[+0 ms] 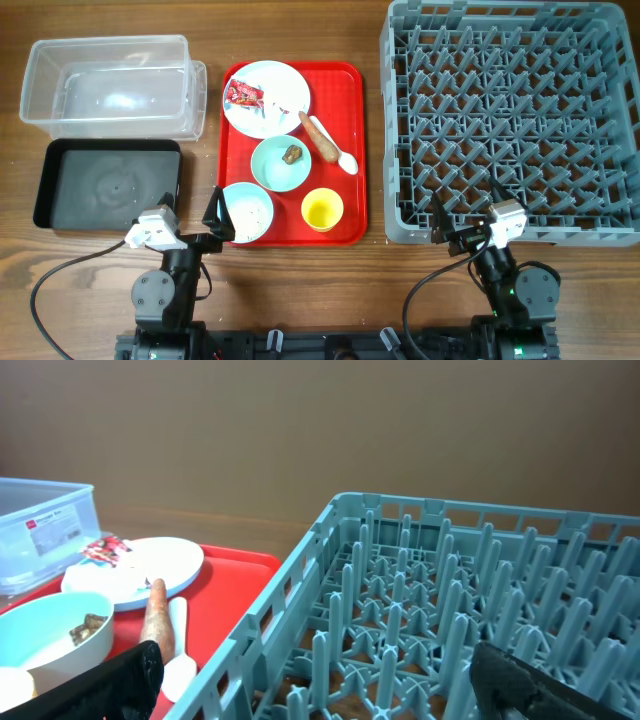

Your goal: Sort waste into correct bins and load items into the dishwasher rack

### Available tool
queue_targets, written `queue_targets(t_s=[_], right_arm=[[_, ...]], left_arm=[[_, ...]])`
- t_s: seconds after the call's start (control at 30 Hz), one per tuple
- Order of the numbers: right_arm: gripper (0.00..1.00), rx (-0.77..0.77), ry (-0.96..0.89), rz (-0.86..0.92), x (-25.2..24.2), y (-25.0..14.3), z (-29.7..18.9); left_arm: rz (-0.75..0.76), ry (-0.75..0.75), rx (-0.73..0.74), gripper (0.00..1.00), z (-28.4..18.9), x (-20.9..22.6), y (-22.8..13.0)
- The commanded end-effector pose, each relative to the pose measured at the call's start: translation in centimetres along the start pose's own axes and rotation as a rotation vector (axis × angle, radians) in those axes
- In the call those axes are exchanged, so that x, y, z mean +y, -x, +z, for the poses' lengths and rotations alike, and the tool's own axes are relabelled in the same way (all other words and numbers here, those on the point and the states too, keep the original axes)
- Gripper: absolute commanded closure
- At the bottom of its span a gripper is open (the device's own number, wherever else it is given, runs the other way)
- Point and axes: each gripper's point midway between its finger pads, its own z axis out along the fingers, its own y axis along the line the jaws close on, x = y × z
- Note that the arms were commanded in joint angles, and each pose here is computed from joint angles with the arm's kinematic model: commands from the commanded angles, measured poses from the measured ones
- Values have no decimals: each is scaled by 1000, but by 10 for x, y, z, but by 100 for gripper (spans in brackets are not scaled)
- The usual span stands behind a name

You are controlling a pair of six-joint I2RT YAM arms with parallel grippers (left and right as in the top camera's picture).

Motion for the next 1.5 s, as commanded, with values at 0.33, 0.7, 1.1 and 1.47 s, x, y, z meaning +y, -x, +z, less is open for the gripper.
queue_targets(t_s=[0.33,0.7,1.1,1.47], right_arm=[[0,-504,-285,-164,-38,121,-38],[0,-287,-261,-160,-42,176,-14],[0,373,-12,-92,-33,136,102],[1,690,293,392,25,42,132]], left_arm=[[87,-181,-269,0,-16,-51,91],[106,-187,124,0,62,-109,165],[242,91,855,0,194,-105,90],[102,-63,994,0,224,-134,19]])
